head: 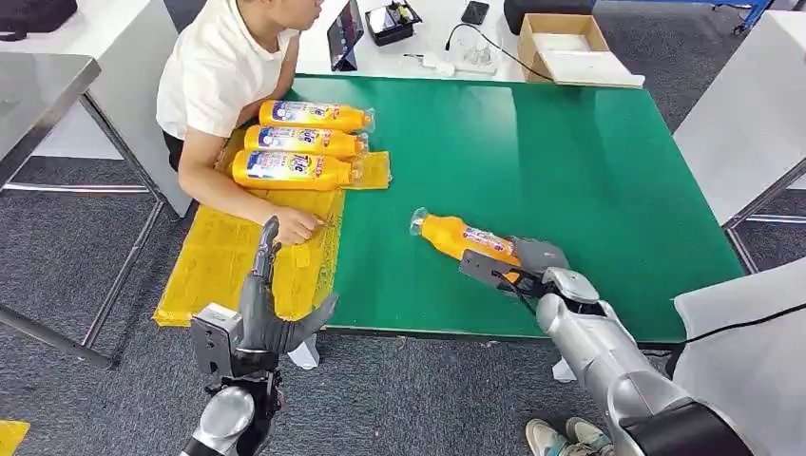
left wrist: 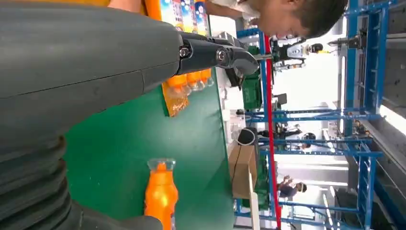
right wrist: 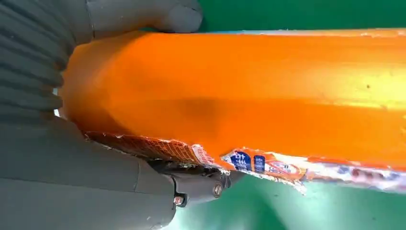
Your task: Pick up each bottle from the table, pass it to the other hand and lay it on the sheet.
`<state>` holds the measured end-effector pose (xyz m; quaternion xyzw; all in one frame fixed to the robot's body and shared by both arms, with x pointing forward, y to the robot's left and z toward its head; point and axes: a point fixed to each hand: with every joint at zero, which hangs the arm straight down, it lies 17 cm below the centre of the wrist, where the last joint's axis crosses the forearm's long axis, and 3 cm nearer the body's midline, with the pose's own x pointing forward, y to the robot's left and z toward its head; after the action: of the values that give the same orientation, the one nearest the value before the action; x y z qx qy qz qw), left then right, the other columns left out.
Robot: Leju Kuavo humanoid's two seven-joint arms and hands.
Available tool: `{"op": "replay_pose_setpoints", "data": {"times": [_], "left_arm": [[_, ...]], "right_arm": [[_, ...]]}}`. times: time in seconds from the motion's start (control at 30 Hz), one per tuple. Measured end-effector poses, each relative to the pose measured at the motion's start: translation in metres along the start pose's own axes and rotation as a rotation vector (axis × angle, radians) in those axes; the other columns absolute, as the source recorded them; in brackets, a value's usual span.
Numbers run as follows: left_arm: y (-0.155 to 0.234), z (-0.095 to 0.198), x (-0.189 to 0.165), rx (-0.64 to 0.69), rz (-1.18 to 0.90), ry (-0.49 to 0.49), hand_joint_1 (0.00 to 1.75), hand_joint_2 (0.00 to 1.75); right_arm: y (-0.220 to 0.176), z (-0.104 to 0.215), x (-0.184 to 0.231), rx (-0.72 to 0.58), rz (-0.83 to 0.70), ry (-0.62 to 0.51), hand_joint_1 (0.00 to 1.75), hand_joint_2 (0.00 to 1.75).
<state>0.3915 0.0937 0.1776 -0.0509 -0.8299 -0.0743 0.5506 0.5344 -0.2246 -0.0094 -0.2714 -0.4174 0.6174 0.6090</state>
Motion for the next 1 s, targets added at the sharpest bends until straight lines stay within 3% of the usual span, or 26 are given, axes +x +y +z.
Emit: {"op": "replay_pose_setpoints", "data": {"times": [0.13, 0.83, 0.9, 1.0], "left_arm": [[-0.002, -0.001, 0.002, -0.009, 0.017, -0.007, 0.00, 1.75], [-0.003, -0.003, 0.002, -0.011, 0.021, -0.008, 0.00, 1.75], [-0.003, -0.003, 0.002, -0.009, 0.034, -0.008, 0.00, 1.75], [-0.002, -0.002, 0.001, -0.005, 0.095, 0.006, 0.00, 1.75]], "right_arm": [[0.006, 0.004, 0.023, 0.026, -0.123, -0.142, 1.75, 1.75], [0.006, 0.005, 0.020, 0.022, -0.158, -0.145, 1.75, 1.75], [0.005, 0.007, 0.030, 0.016, -0.207, -0.199, 1.75, 1.75], [0.006, 0.018, 0.063, -0.004, -0.381, -0.372, 1.75, 1.75]]}}
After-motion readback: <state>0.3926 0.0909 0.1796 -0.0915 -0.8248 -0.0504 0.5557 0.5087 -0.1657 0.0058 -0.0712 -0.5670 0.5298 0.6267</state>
